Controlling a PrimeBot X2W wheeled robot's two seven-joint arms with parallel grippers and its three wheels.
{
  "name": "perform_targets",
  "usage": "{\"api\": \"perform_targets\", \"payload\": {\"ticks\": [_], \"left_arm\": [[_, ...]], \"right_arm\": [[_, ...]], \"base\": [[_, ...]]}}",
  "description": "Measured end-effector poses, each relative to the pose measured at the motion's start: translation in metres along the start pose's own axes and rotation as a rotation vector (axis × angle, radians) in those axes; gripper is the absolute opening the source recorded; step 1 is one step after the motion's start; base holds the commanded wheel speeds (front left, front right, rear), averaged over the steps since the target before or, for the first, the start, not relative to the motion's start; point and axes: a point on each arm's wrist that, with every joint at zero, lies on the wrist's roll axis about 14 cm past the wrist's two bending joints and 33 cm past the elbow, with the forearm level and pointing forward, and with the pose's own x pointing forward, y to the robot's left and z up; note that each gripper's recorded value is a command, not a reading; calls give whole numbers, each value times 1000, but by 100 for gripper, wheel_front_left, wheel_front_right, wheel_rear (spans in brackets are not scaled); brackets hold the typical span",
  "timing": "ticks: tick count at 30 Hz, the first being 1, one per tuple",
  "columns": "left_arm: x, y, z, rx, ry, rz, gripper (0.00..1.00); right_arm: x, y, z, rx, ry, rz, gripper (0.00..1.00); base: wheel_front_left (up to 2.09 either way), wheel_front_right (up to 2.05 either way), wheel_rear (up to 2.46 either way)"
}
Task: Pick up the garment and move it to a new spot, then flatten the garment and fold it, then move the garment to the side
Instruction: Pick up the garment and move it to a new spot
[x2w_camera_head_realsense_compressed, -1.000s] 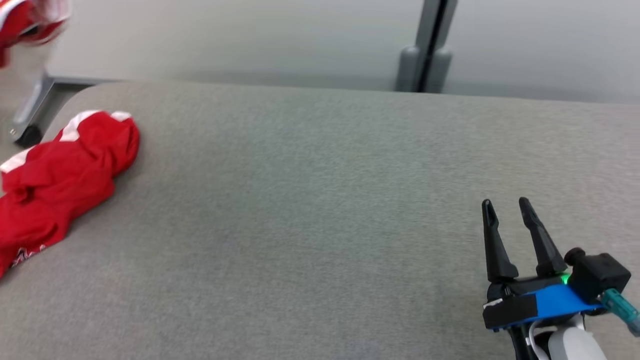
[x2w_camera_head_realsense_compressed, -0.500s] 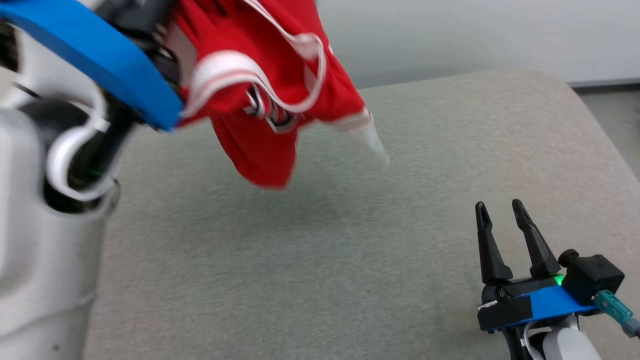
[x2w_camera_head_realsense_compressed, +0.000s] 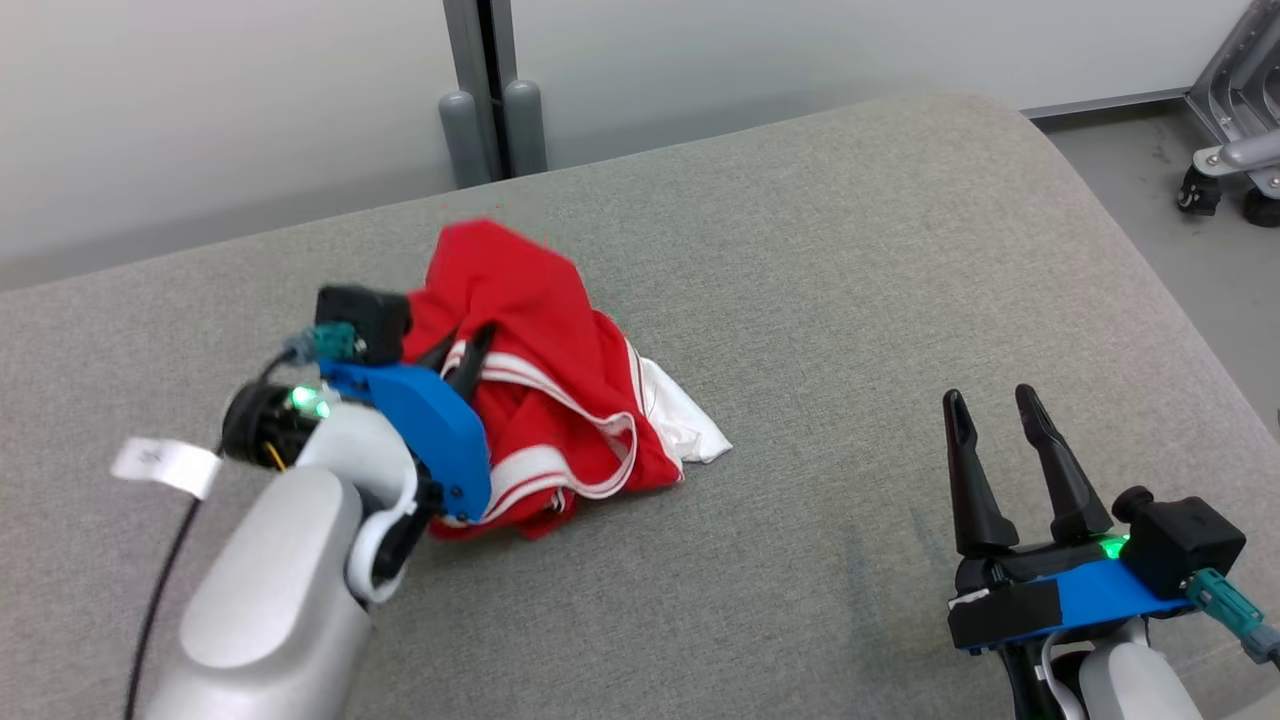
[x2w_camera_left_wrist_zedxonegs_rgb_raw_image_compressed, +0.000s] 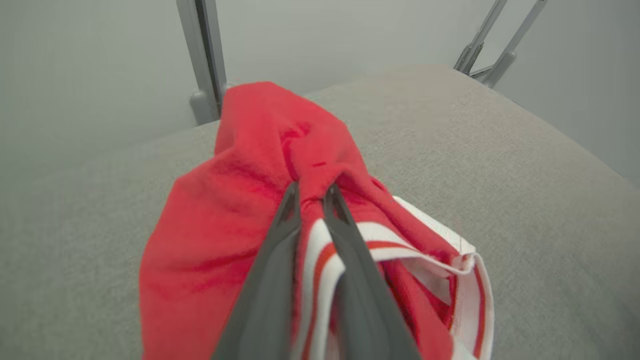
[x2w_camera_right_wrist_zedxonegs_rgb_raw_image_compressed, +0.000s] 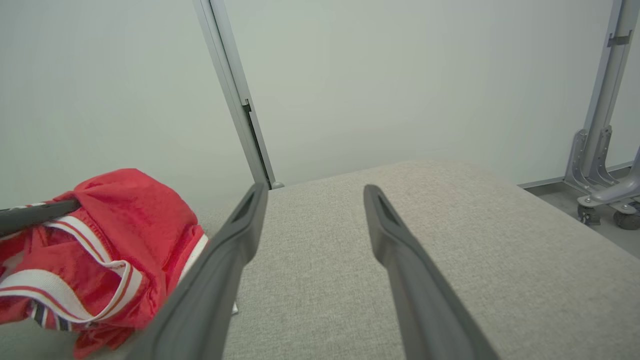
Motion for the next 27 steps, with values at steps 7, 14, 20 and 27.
{"api": "perform_targets", "payload": {"ticks": [7, 14, 20, 27], "left_arm": [[-4, 2, -18, -60, -60, 70, 100], [-42, 18, 6, -121, -297, 163, 100], [-92, 49, 3, -147, -439, 314, 100], [-149, 82, -9, -115, -503, 486, 100]], "right_arm": [[4, 6, 2, -2, -9, 21, 100], [9, 31, 5, 3, -21, 94, 100], [10, 46, 4, -1, -10, 140, 100], [12, 58, 1, -6, 13, 176, 100]], "base": [[0, 0, 0], [0, 0, 0], [0, 0, 0], [0, 0, 0]]}}
